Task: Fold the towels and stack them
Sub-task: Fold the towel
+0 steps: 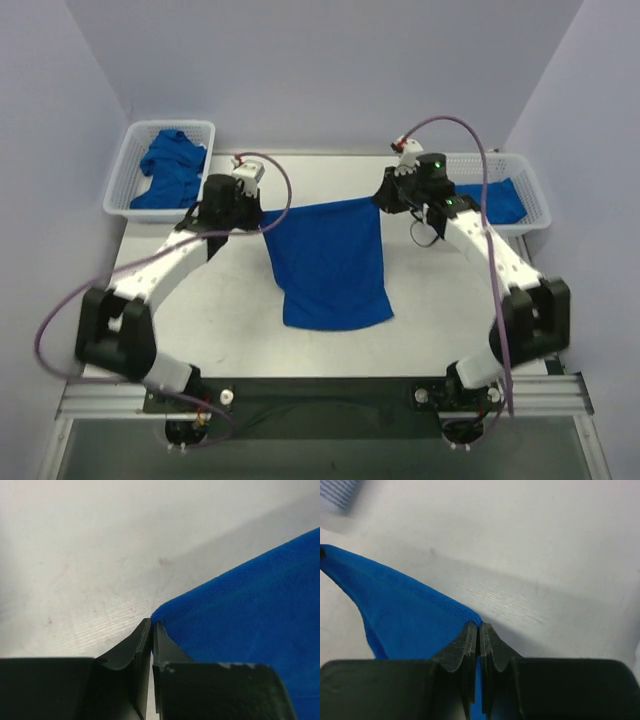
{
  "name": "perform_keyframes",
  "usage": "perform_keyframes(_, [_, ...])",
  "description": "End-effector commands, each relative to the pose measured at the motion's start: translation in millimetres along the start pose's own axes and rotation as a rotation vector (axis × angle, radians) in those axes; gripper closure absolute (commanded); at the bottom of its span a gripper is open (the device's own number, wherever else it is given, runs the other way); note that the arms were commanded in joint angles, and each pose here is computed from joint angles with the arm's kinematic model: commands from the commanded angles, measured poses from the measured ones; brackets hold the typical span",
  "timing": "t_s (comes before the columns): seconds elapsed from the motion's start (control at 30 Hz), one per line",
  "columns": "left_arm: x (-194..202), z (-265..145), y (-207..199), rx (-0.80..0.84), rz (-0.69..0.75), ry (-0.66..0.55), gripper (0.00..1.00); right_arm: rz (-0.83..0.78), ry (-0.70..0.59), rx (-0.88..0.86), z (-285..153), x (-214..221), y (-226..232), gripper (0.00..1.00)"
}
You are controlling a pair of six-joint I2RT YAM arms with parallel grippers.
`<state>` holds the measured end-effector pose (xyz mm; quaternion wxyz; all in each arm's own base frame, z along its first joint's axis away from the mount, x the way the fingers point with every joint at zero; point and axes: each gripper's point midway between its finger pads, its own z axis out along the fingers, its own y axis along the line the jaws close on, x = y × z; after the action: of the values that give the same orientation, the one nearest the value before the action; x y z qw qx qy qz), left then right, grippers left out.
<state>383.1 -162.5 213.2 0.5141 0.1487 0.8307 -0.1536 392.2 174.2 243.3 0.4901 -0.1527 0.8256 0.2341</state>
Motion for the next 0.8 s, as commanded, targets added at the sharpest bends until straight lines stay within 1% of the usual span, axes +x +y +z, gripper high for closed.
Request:
perform_keyframes(0.0, [18, 63, 29, -0.056, -0.086, 0.038, 1.00, 0.018, 0.045, 0.117, 50, 16, -42, 1.00])
perform_keyframes(0.03, [12, 78, 36, -0.061, -0.097, 0.019, 1.00, 0.019, 0.088, 0.134, 70, 32, -55, 1.00])
perform_keyframes(0.07, [11, 91, 40, -0.065, -0.105, 0.027, 1.00, 0.019, 0.090, 0.151, 79, 35, -62, 1.00])
perform_keyframes(0.1, [14, 112, 43, -0.060, -0.114, 0.048, 1.00, 0.013, 0.060, 0.162, 88, 24, -68, 1.00])
perform_keyframes(0.13, [12, 121, 45, -0.057, -0.121, 0.051, 1.00, 0.023, 0.088, 0.173, 102, 36, -77, 1.00])
perform_keyframes(0.2, [19, 137, 47, -0.054, -0.127, 0.069, 1.00, 0.022, 0.082, 0.183, 111, 33, -83, 1.00])
perform_keyframes(0.23, [11, 141, 47, -0.048, -0.129, 0.047, 1.00, 0.020, 0.084, 0.186, 117, 33, -87, 1.00])
perform_keyframes(0.37, [5, 143, 47, -0.043, -0.114, 0.013, 1.00, 0.011, 0.074, 0.173, 124, 28, -90, 1.00])
perform_keyframes(0.6, [-6, 131, 45, -0.038, -0.094, -0.028, 1.00, 0.017, 0.087, 0.189, 124, 35, -99, 1.00])
perform_keyframes(0.77, [2, 119, 43, -0.040, -0.108, -0.004, 1.00, 0.014, 0.101, 0.178, 116, 43, -94, 1.00])
